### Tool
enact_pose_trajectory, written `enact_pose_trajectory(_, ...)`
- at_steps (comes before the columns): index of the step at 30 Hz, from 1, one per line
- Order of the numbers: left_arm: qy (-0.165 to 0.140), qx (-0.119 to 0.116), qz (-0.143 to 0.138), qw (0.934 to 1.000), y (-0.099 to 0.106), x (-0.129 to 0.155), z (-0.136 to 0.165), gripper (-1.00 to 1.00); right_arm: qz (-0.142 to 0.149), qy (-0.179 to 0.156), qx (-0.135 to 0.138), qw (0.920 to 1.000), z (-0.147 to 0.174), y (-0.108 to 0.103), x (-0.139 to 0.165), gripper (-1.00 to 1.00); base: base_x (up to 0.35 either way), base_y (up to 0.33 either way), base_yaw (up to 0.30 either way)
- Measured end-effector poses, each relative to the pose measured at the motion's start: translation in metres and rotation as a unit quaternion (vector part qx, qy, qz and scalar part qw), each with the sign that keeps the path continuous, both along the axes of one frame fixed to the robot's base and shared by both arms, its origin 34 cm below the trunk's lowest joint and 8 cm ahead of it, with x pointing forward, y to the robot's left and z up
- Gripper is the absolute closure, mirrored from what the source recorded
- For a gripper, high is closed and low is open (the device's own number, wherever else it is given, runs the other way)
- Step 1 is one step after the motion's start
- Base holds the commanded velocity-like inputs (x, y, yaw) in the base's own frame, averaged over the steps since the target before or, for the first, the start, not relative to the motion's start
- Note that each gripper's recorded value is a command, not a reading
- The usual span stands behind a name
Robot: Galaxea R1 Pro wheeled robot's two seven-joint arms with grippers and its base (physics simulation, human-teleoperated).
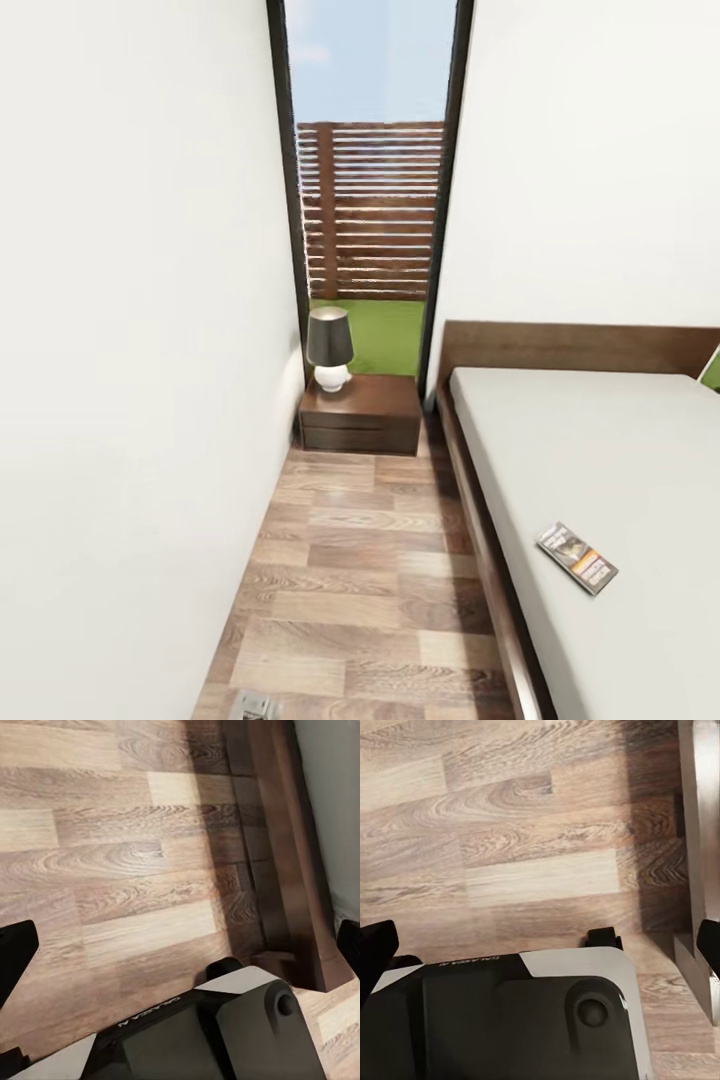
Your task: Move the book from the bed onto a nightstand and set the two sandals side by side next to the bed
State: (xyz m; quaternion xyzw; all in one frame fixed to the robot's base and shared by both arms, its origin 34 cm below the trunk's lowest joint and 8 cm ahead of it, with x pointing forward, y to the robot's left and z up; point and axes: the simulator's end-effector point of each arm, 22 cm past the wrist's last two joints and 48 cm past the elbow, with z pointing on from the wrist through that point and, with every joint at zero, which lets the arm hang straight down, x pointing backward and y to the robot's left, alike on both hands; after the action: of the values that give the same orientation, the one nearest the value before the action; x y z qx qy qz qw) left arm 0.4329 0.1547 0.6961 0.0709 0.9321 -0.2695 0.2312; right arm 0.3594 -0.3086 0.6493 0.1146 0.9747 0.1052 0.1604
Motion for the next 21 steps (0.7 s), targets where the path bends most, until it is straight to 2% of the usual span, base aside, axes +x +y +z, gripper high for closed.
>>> enact_pose_trajectory(9, 0.000, 0.000, 0.000, 1.0000, 0.0000, 0.0001, 0.0000, -1.00, 0.000, 0.000, 0.000, 1.0000, 0.0000, -0.0004, 0.0000, -1.00, 0.330, 0.000, -0.004)
enact_pose_trajectory(21, 0.000, 0.000, 0.000, 1.0000, -0.0001, 0.0002, 0.0001, -1.00, 0.000, 0.000, 0.000, 1.0000, 0.0000, -0.0003, 0.0001, -1.00, 0.313, 0.025, -0.060)
